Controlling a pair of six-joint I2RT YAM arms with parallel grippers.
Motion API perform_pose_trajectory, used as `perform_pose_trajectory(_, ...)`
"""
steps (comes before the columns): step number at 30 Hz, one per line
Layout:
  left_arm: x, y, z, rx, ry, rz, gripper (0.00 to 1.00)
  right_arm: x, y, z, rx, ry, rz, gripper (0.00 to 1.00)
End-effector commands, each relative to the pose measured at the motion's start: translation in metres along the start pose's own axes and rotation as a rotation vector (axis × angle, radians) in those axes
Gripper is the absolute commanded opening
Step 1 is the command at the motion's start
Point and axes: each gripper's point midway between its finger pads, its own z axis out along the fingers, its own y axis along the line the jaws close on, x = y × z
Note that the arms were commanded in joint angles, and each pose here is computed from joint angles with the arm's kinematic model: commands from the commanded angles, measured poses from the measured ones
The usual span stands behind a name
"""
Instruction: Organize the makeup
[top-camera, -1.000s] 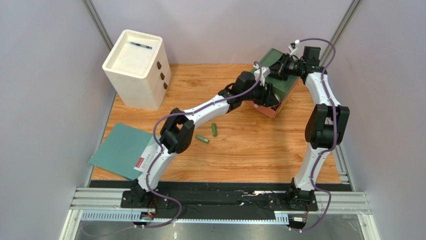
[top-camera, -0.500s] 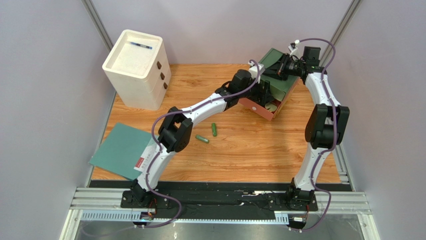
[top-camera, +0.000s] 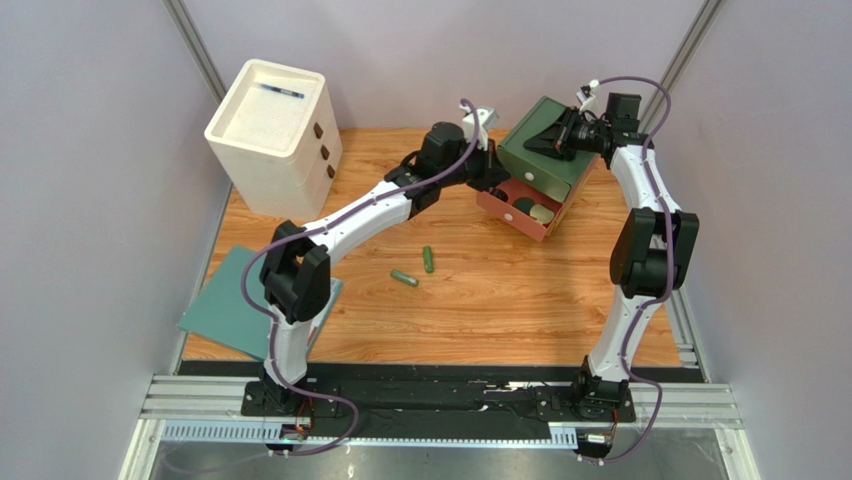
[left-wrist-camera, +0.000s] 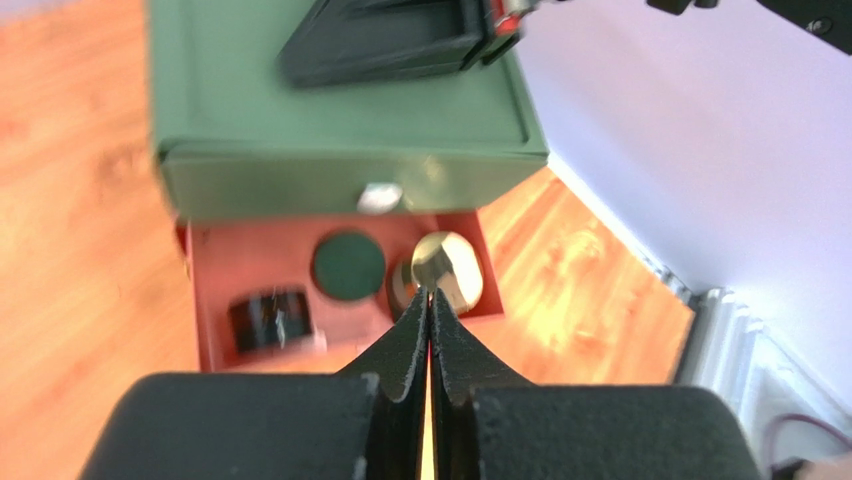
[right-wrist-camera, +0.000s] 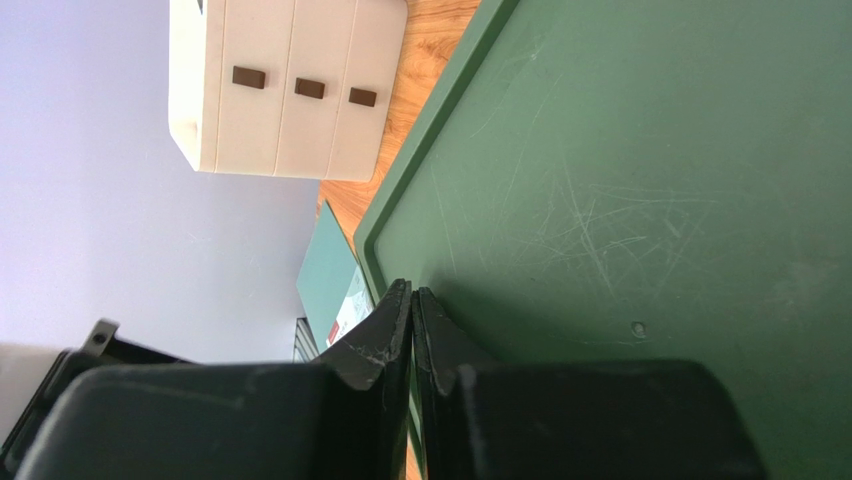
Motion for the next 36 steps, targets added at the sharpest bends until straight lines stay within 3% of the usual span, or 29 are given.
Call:
perform_pose_trajectory(1,0.040,0.024,-0.026,-0.042,0.087,-0.244,0.00,0.105,-0.159,0.028,0.358,0.226,0.306,0.10)
perform_pose_trajectory(8,0.069,0.035,-0.018,-0.021,0.133,-0.485,0.00,0.106,-0.159,0.028,0.358,0.226,0.306,0.10)
perform_pose_trajectory(11,0.078,0.032,0.001,0.028,0.194,-0.543,0.00,0.106,-0.159,0.028,0.358,0.225,0.307,0.10)
perform_pose_trajectory(19,0.080,0.037,0.048,0.076,0.194,-0.623,0.00,0.104,-0.157,0.028,0.353,0.223,0.307,0.10)
perform_pose_trajectory(28,0.058,0.028,0.085,0.131,0.087,-0.706,0.00,0.104,-0.155,0.027,0.352,0.221,0.303,0.10)
perform_pose_trajectory(36,0.049,0.022,0.093,0.182,0.028,-0.756,0.00,0.104,-0.156,0.026,0.353,0.222,0.304,0.10)
